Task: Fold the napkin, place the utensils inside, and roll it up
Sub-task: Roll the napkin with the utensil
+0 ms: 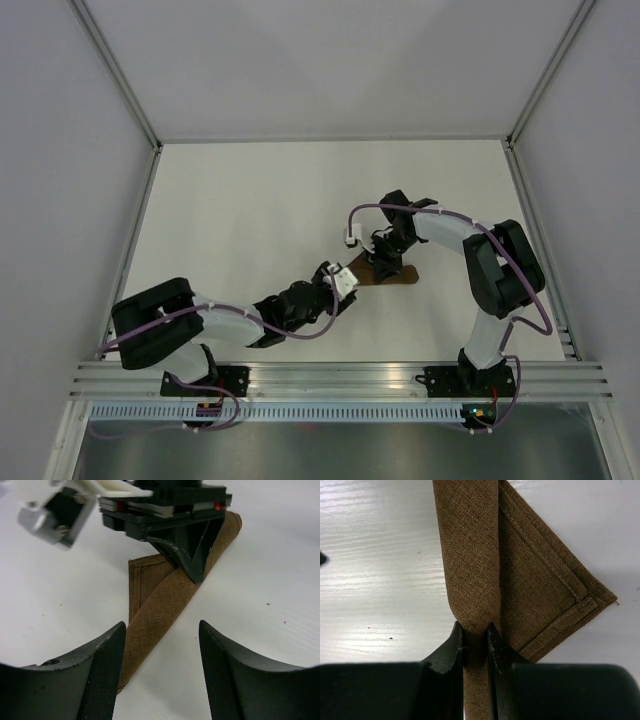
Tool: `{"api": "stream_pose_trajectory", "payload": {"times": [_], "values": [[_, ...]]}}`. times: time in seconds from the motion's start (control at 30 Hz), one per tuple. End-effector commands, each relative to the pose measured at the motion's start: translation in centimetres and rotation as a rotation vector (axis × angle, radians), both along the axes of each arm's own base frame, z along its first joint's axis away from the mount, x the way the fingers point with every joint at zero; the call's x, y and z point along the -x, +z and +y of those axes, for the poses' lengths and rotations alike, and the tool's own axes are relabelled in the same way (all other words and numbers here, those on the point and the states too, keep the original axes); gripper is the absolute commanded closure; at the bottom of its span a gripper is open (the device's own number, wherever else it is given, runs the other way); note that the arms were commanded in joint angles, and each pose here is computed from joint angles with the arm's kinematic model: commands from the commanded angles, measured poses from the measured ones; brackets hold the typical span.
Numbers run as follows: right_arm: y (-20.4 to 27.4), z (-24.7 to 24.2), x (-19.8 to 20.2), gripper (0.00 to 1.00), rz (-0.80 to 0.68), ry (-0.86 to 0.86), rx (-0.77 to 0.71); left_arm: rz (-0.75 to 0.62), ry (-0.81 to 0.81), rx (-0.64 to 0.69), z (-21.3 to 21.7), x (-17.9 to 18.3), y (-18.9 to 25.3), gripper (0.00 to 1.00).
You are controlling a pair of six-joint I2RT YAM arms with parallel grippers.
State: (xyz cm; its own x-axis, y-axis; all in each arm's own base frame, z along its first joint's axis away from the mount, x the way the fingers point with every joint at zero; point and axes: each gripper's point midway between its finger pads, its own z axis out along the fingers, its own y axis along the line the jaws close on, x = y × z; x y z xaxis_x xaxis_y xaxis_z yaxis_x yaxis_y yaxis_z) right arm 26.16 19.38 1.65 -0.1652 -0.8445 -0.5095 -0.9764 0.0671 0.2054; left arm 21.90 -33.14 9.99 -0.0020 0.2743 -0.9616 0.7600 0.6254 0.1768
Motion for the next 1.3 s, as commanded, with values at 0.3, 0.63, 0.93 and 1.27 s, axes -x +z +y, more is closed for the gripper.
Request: {"api": "stream_pose_trajectory", "payload": {"times": [0.3,0.63,0.93,1.27], "values": [[-5.5,-2.9,4.3,0.97,0.235,0.032,0.172,-0.366,-0.128,-0.384,-4.8,-2.0,-2.7,0.28],[-5.7,-3.2,4.4,0.97,0.246,0.03,0.18,-0.284,-0.195,-0.518,-4.9,-3.0,-6.9,0.33],[-5.8,-3.2,4.5,0.97,0.253,0.03,0.176,-0.115,-0.256,-0.609,-4.3,-2.2,-10.6,0.74],[-3.6,-2.3,3.5,0.48,0.203,-0.03,0.123,0.131,-0.315,-0.572,-4.2,-0.4,-11.7,0.98]]}}
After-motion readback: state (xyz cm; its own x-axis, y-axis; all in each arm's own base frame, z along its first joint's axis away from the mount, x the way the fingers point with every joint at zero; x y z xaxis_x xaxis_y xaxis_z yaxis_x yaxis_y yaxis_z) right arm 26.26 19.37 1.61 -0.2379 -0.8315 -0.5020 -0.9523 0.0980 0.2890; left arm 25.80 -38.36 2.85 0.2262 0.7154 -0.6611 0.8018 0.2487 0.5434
